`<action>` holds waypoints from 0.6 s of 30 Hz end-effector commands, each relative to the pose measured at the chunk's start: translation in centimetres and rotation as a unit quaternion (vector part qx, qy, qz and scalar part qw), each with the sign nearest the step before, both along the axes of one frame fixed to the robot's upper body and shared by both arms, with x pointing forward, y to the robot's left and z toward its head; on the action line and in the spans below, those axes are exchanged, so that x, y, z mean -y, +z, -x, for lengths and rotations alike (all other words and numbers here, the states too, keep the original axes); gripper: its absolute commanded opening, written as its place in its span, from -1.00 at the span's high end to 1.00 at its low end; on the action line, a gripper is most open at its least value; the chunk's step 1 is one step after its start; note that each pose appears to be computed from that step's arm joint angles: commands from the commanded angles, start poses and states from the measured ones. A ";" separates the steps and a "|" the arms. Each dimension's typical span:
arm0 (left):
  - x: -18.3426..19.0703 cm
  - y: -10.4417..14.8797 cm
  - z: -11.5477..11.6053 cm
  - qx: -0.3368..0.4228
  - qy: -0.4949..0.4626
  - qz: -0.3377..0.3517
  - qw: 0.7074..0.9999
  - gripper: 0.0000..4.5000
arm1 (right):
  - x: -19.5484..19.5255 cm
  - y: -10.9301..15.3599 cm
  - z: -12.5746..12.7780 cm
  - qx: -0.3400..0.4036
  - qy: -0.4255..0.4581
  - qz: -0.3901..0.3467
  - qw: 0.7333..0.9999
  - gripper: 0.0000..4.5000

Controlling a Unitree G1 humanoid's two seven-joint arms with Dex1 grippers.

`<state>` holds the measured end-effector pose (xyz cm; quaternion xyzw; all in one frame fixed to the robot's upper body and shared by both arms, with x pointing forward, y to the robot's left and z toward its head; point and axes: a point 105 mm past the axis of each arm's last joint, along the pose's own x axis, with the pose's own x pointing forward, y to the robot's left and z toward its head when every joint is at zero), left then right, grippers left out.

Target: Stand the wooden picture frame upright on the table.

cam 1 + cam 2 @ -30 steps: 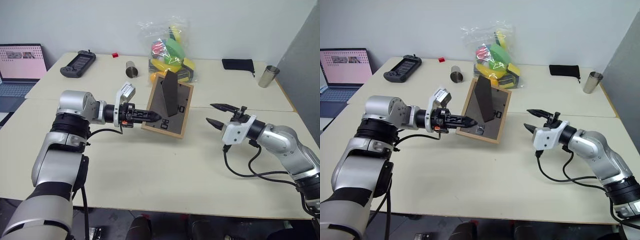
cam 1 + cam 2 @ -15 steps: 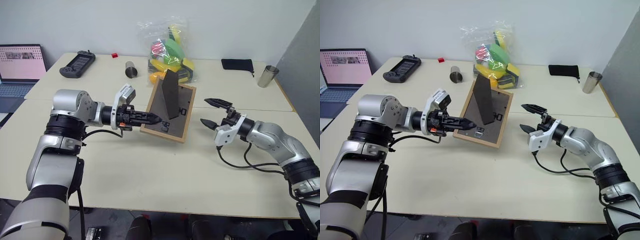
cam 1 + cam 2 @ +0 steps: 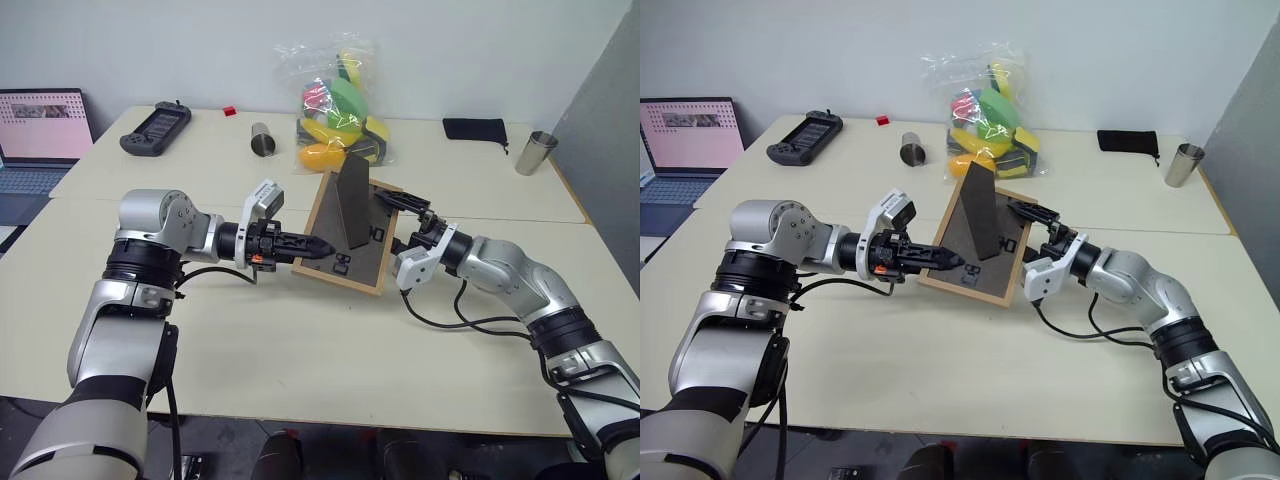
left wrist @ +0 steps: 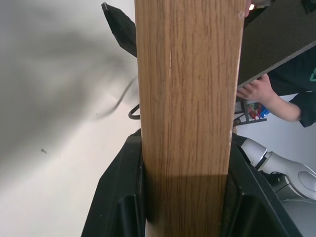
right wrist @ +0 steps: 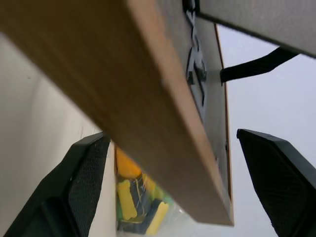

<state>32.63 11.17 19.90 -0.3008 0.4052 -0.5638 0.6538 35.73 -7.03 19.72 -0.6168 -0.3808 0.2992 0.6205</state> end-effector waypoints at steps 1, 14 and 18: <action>0.2 1.6 0.4 0.023 -0.012 0.029 0.999 0.43 | -0.5 1.3 0.0 0.027 0.003 -0.011 1.000 -0.93; -0.3 1.2 0.4 0.018 0.002 0.025 1.000 0.43 | 0.6 1.5 0.1 0.032 -0.001 -0.010 0.999 0.16; -0.2 1.4 0.4 0.019 0.003 0.027 0.999 0.43 | 0.6 1.5 0.1 0.034 -0.002 -0.012 0.999 0.26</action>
